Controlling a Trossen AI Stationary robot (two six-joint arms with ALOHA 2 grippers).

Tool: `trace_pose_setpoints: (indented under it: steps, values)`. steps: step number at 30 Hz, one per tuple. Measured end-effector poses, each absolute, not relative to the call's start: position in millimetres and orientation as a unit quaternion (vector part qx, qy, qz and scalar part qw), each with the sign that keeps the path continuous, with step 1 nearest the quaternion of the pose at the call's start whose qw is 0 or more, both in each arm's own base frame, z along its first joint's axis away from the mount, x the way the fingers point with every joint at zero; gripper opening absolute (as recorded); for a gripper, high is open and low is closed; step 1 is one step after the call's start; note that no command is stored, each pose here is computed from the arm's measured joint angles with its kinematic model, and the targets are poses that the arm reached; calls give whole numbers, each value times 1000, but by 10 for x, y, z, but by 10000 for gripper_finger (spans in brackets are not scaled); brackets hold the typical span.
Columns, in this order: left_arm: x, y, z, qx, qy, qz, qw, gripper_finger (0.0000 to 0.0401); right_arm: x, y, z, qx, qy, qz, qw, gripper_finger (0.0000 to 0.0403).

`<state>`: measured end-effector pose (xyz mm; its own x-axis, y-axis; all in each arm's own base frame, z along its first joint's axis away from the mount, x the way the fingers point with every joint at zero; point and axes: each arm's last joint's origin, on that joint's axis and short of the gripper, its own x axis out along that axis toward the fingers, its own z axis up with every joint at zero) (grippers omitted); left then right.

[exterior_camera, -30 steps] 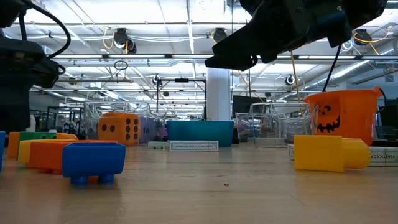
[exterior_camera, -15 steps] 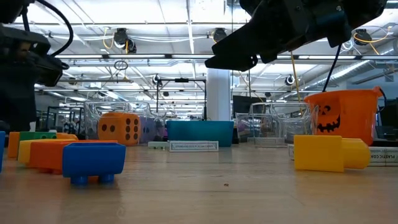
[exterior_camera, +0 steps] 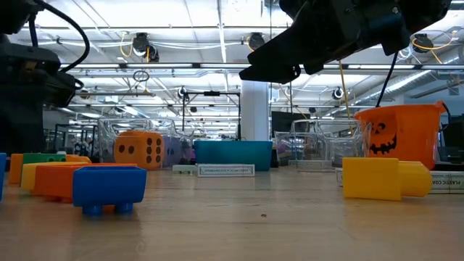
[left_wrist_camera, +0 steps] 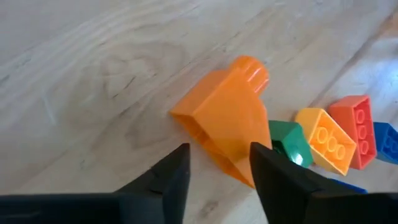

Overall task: Pick & Place Toys
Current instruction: Put the orange game piece into the blue bin

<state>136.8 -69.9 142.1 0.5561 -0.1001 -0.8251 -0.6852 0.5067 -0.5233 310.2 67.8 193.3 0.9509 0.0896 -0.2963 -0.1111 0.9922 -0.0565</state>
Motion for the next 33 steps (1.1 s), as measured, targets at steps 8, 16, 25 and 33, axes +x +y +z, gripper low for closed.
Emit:
trace_pose_setpoints:
  steps: [8, 16, 25, 33]
  values:
    - [1423, -731, 1425, -466, 418, 178, 759, 236, 3102, 678, 1933, -36, 148, 51, 987, 348]
    - [1502, -780, 1355, -467, 423, 172, 757, 224, 3102, 678, 1934, -36, 148, 51, 987, 348]
    - [1608, -843, 1301, -470, 419, 148, 763, 157, 3102, 678, 1933, -36, 148, 51, 987, 348]
    - [1622, -844, 1327, -462, 408, 136, 776, 81, 3102, 676, 1933, -37, 149, 50, 987, 348]
